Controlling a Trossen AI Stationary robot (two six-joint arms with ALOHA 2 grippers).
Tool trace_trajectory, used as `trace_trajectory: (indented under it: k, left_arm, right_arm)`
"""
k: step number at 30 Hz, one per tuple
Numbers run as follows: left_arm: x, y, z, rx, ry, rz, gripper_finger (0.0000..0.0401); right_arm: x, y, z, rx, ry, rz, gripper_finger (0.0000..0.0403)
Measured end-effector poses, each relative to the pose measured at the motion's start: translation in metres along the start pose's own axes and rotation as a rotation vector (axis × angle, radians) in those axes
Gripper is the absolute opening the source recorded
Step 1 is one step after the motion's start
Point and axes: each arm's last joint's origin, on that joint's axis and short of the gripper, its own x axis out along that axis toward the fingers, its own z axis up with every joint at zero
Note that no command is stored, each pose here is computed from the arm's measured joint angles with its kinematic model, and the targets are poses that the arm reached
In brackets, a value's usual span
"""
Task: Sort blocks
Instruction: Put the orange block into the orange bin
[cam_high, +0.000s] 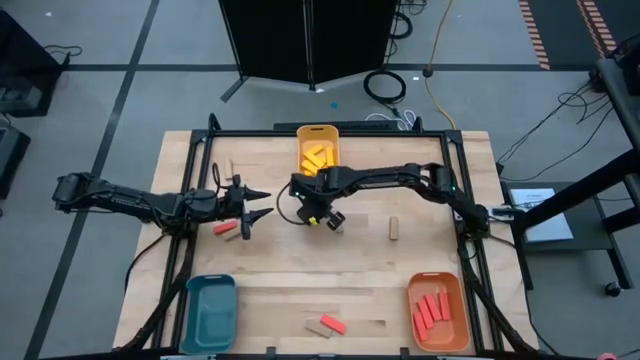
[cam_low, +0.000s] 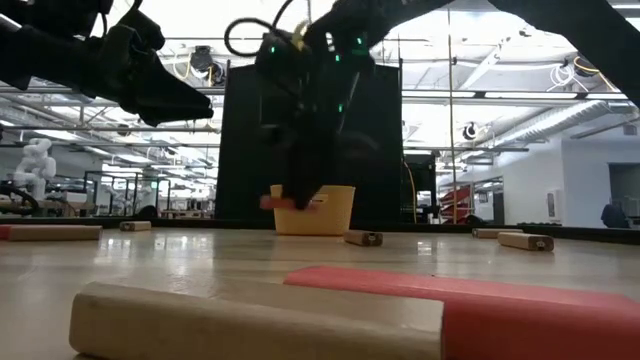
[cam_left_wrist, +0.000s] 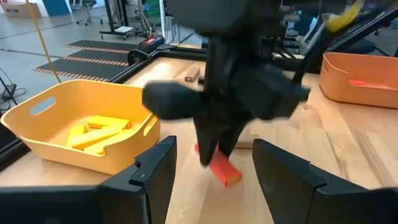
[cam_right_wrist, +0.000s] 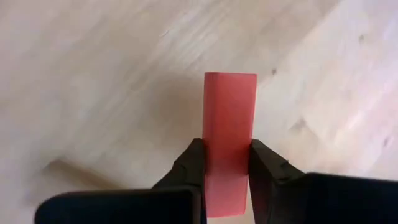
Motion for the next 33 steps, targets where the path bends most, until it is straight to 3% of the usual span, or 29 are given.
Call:
trace_trajectory:
  k: [9, 16, 22, 33]
  left_arm:
    - [0.0, 0.0, 0.0, -0.001, 0.0, 0.001, 0.0207]
    - [0.0, -0.001, 0.0, -0.011, 0.003, -0.033, 0.0207]
    - [0.0, -0.001, 0.0, -0.02, 0.004, -0.046, 0.0207]
    - [0.0, -0.002, -0.001, -0.052, 0.011, -0.058, 0.0207]
  right_arm:
    - [-0.051, 0.001, -0.002, 0.46, 0.171, 0.135, 0.0041]
    - [-0.065, 0.035, 0.002, 0.747, 0.434, 0.273, 0.0041]
    - [-0.075, 0.068, 0.038, 0.801, 0.386, 0.334, 0.0041]
    - [-0.13, 0.152, 0.094, 0.864, 0.328, 0.088, 0.0041]
